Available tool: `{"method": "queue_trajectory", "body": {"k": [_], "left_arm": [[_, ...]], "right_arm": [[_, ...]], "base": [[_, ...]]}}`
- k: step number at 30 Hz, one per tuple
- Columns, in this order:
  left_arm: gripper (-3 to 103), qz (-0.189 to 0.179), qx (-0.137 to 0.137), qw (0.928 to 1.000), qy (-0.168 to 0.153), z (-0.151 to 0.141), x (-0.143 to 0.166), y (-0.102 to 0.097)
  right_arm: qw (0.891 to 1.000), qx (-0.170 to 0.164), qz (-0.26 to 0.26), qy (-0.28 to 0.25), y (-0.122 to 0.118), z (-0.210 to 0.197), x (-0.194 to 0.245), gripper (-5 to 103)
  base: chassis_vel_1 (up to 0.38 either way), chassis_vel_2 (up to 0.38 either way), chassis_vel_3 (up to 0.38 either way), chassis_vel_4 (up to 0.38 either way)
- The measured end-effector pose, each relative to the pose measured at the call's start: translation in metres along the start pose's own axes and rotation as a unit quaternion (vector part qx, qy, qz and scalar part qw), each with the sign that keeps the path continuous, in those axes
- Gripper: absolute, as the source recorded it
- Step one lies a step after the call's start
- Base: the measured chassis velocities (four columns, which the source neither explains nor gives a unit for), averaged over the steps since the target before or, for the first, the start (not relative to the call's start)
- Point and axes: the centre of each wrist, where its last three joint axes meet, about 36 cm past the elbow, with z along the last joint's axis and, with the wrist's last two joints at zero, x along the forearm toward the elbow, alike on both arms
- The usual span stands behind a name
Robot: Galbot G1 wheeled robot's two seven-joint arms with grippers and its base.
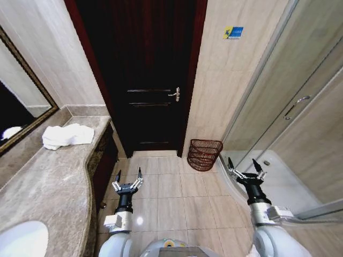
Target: Discard the used towel into the hamper.
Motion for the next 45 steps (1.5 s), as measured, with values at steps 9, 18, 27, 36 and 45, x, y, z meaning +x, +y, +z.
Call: {"method": "queue_trajectory", "body": {"k": [9,18,27,36,45], "left_arm": [[92,0.009,-0.016,0.9997,-0.018,0.003,-0.003,0.009],[93,0.011,-0.022,0.9991,-0.034,0.006,-0.001,0.012],[92,0.003,-0.045,0.9970,-0.062,0.000,-0.003,0.010],[93,0.018,-0.051,0.9964,-0.065,0.000,0.001,0.016],[94,0.019,-0.049,0.9965,-0.066,0.001,0.003,0.017]], "right_arm": [[1.000,-0.012,-0.002,-0.008,0.007,0.006,0.002,100],[1.000,-0.007,-0.007,-0.010,0.006,0.015,0.002,100],[1.000,-0.001,-0.008,-0.016,0.007,0.019,0.002,100],[1.000,-0.008,-0.005,-0.020,0.007,0.019,0.005,100],[0.999,-0.020,0.006,-0.028,0.006,0.022,0.004,100]], "base": [[0.000,0.000,0.000,0.000],[0.000,0.000,0.000,0.000],[0.000,0.000,0.000,0.000],[0.000,0.000,0.000,0.000],[0.000,0.000,0.000,0.000]]}}
